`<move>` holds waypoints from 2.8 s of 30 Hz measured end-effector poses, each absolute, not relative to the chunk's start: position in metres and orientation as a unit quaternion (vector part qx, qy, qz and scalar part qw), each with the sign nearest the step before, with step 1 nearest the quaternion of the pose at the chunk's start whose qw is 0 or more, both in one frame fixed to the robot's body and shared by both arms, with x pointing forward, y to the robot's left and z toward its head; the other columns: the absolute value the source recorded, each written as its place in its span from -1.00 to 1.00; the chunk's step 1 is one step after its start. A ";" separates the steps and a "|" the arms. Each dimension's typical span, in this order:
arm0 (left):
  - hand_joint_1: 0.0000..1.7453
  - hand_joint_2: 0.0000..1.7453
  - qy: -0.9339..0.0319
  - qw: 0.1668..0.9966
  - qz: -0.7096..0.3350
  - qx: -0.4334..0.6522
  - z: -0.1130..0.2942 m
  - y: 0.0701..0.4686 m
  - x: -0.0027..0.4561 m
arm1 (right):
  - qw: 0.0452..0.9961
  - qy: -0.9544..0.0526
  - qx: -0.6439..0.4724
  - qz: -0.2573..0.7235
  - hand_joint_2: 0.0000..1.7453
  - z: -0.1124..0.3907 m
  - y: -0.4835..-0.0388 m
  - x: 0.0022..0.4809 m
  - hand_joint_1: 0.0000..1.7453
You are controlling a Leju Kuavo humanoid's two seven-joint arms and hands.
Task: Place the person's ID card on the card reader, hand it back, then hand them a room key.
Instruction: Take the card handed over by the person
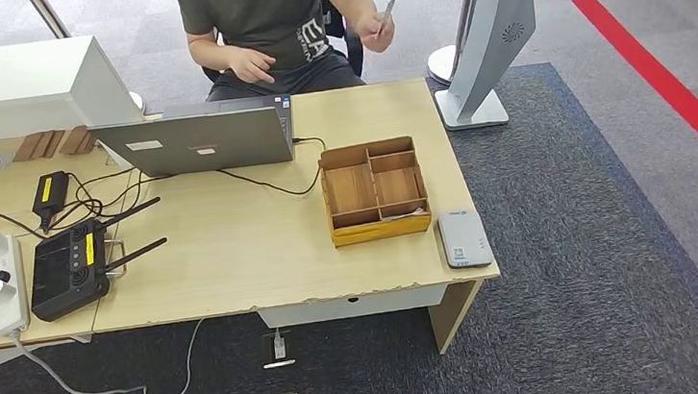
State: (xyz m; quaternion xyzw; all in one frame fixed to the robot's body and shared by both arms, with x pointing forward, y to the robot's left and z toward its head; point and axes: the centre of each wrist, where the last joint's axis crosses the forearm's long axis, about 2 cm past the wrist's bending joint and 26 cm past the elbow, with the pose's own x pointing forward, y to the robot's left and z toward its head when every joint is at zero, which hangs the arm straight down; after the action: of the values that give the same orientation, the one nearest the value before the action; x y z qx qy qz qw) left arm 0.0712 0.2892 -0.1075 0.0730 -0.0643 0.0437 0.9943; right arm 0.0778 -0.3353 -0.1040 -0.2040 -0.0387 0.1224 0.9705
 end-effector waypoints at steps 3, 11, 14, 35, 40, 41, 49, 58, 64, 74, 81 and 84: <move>-1.00 -1.00 -0.064 0.994 0.044 0.073 -0.107 0.289 0.071 | 0.971 -0.039 -0.204 0.122 -1.00 -0.104 -0.335 0.078 -1.00; -1.00 -1.00 -0.064 0.994 0.042 0.073 -0.108 0.289 0.071 | 0.971 -0.043 -0.205 0.115 -1.00 -0.104 -0.335 0.078 -1.00; -1.00 -1.00 -0.063 0.996 0.022 0.067 -0.108 0.289 0.071 | 0.972 -0.082 -0.207 0.068 -1.00 -0.103 -0.322 0.086 -1.00; -1.00 -1.00 -0.056 0.995 0.032 0.077 -0.109 0.290 0.065 | 0.896 -0.167 -0.396 -0.115 1.00 0.016 -0.433 0.147 -1.00; -1.00 -1.00 -0.062 0.995 0.033 0.077 -0.109 0.289 0.065 | 0.812 -0.293 -0.479 -0.162 1.00 0.099 -0.497 0.170 -1.00; -1.00 -1.00 -0.062 0.995 0.034 0.076 -0.109 0.289 0.064 | 0.783 -0.312 -0.501 -0.196 1.00 0.105 -0.504 0.163 -1.00; -1.00 -1.00 -0.063 0.994 0.041 0.075 -0.108 0.288 0.066 | 0.653 -0.358 -0.604 -0.283 1.00 0.140 -0.518 0.130 -1.00; -1.00 -1.00 -0.068 0.995 0.024 0.062 -0.108 0.289 0.067 | 0.667 -0.554 -0.476 -0.143 1.00 0.180 -0.516 0.131 -1.00; -1.00 -1.00 -0.102 0.994 -0.032 0.032 -0.106 0.294 0.079 | 0.618 -0.667 -0.416 0.018 1.00 0.264 -0.487 0.237 -1.00; -1.00 -1.00 -0.098 0.993 -0.054 0.037 -0.107 0.301 0.078 | 0.522 -0.741 -0.402 0.127 1.00 0.308 -0.431 0.332 -1.00; -1.00 -1.00 -0.103 0.992 -0.056 0.039 -0.107 0.302 0.077 | 0.484 -0.727 -0.436 0.218 1.00 0.314 -0.395 0.362 -1.00; -1.00 -1.00 -0.105 0.992 -0.056 0.039 -0.107 0.301 0.077 | 0.459 -0.708 -0.467 0.263 1.00 0.310 -0.381 0.371 -1.00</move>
State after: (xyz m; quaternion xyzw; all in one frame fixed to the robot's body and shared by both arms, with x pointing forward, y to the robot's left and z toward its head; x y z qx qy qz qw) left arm 0.0769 0.3014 -0.1067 0.0394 -0.1054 -0.0558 0.9921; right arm 0.3711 -0.3806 0.3104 -0.4673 -0.7082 0.2634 0.4591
